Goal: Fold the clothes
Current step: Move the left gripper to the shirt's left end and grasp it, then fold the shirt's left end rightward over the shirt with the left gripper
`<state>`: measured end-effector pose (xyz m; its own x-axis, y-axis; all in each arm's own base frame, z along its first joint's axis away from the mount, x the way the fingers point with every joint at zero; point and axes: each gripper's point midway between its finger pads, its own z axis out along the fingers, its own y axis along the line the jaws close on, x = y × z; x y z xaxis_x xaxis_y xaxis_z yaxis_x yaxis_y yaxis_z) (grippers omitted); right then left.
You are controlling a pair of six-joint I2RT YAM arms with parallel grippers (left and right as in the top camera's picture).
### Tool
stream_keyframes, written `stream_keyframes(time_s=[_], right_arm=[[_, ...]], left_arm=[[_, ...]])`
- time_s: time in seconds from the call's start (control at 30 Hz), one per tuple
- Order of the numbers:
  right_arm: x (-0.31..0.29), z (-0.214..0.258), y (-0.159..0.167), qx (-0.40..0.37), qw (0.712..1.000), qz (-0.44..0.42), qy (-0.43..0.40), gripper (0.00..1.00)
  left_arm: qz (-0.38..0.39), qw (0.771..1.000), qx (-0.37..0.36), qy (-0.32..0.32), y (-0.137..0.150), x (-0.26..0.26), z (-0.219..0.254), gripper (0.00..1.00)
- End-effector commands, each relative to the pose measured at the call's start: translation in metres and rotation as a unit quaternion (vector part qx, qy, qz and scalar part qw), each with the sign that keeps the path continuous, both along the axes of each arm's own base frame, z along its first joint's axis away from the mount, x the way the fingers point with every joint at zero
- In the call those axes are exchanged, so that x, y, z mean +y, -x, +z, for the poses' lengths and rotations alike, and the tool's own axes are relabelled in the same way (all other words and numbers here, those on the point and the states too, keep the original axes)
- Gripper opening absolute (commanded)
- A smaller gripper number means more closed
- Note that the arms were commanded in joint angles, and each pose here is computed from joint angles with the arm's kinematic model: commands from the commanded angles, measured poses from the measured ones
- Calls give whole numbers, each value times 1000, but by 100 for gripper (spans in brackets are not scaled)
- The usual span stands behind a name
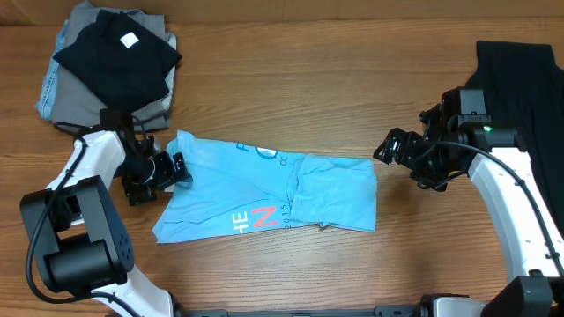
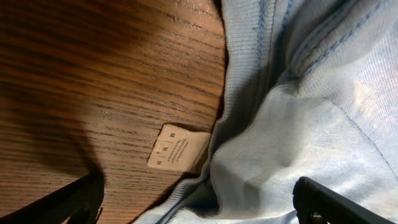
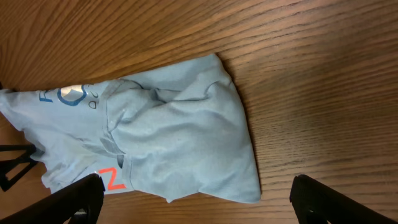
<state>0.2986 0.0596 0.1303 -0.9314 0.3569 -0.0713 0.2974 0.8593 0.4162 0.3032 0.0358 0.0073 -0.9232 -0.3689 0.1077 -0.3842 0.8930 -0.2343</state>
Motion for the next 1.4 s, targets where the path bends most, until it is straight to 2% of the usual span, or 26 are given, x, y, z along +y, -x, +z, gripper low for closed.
stream_keyframes(time_s=[0.0,0.13,0.4,0.5,0.57,0.67,0.83,0.97,1.07,1.1,1.17,1.27,1.37], right_arm=[[-3,9,-7,-19,1000,-2,5,100],[-3,9,-7,-19,1000,-2,5,100],[-3,9,-6,-17,1000,-2,5,100],[-3,9,-5,-14,1000,-2,5,100],[-3,9,-4,-13,1000,-2,5,100],[-3,8,-3,-11,1000,-2,5,100],[-3,8,-2,-9,1000,-2,5,100],[-3,8,-2,-8,1000,-2,5,100],[-3,8,-1,-6,1000,-2,5,100],[-3,7,0,-4,1000,-2,5,100],[-3,7,0,-4,1000,-2,5,100],[-3,7,0,-5,1000,-2,5,100],[-3,7,-2,-9,1000,-2,5,100]], left_arm=[[-22,999,-5,38,5,-14,-9,100],[-40,995,-31,87,-3,-33,-2,100],[-88,991,-38,92,-2,-59,-10,99],[-100,990,-35,91,1,-66,-12,96],[-105,990,-34,88,2,-69,-13,89],[-106,990,-32,82,2,-68,-14,73],[-107,990,-34,81,1,-68,-14,38],[-102,992,-32,66,0,-62,-15,4],[-76,997,-6,4,0,-42,-16,4],[-50,998,15,-45,0,-25,-12,4],[-22,995,31,-94,-3,-7,-1,4],[10,991,36,-132,-14,9,23,4],[27,990,27,-138,-27,13,49,4]])
